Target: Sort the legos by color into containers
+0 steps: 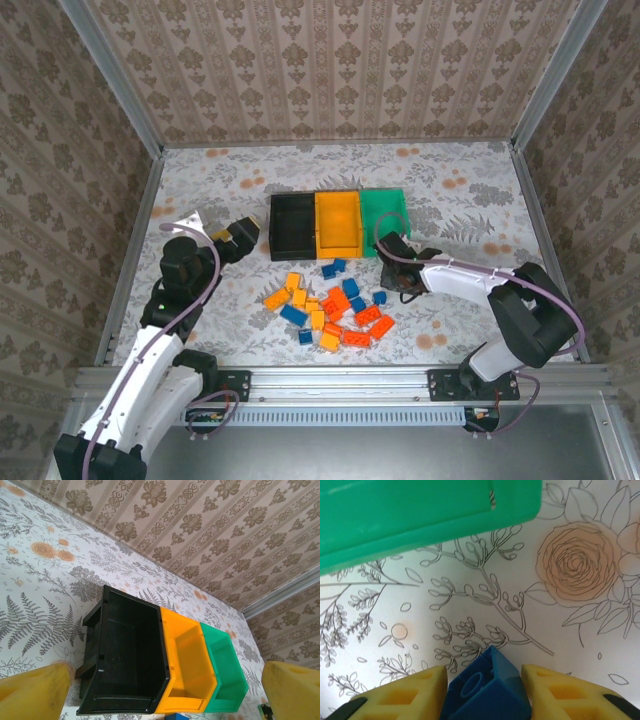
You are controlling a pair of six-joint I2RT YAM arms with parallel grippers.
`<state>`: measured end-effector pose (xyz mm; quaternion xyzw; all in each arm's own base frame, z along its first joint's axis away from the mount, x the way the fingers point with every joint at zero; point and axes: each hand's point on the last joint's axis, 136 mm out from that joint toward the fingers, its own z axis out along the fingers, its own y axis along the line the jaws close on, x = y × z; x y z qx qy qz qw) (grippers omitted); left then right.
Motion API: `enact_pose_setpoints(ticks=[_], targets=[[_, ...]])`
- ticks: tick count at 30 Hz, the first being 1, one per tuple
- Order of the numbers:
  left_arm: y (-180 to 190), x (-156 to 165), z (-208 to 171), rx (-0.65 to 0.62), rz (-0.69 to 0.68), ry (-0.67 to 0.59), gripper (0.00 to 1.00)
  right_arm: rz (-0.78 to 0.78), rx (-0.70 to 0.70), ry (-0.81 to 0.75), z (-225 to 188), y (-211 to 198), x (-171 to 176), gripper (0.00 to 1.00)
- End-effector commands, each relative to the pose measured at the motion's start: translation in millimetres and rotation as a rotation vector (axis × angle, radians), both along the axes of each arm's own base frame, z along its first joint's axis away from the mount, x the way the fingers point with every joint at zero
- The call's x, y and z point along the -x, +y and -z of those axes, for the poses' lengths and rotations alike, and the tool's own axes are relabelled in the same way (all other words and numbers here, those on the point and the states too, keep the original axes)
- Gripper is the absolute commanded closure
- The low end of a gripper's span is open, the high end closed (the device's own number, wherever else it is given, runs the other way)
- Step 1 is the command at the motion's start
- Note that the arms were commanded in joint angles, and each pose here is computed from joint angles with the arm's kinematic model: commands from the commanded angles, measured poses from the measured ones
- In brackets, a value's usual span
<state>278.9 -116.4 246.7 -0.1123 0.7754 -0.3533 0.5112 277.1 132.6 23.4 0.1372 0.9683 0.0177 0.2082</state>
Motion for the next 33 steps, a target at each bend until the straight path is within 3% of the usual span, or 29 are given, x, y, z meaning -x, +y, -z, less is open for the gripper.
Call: enact_pose_setpoints(ticks=[1, 10, 16, 21, 29, 33], targets=[[-4.4, -0.3, -6.2, 0.02, 0.019, -0.019, 0.0, -0.007, 0.005, 0.037, 9.0, -3.7, 6.2, 0.6], [-6.6, -2.5, -2.2, 0.016, 0.028, -0.005, 0.0, -0.048, 0.01, -0.002, -5.3, -7.5, 3.7, 0.67], [-7.3, -3.0, -1.1, 0.005, 0.031, 0.001, 0.0, -0.15, -0.064, -0.13, -67.6, 7.6, -6.3, 0.68], [-7.1, -4.2, 14.9, -0.02, 0.029, 0.071, 0.0, -0.155, -0.068, -0.207, -104.6, 20.8, -45.1, 0.67], [-1.2, 4.6, 52.9, -0.121, 0.027, 0.24, 0.0, -0.063, -0.017, -0.199, -89.9, 19.8, -120.6, 0.65], [1.4, 9.7, 68.5, -0.146, 0.025, 0.303, 0.02, -0.041, 0.02, -0.167, -79.0, 19.0, -145.4, 0.59]])
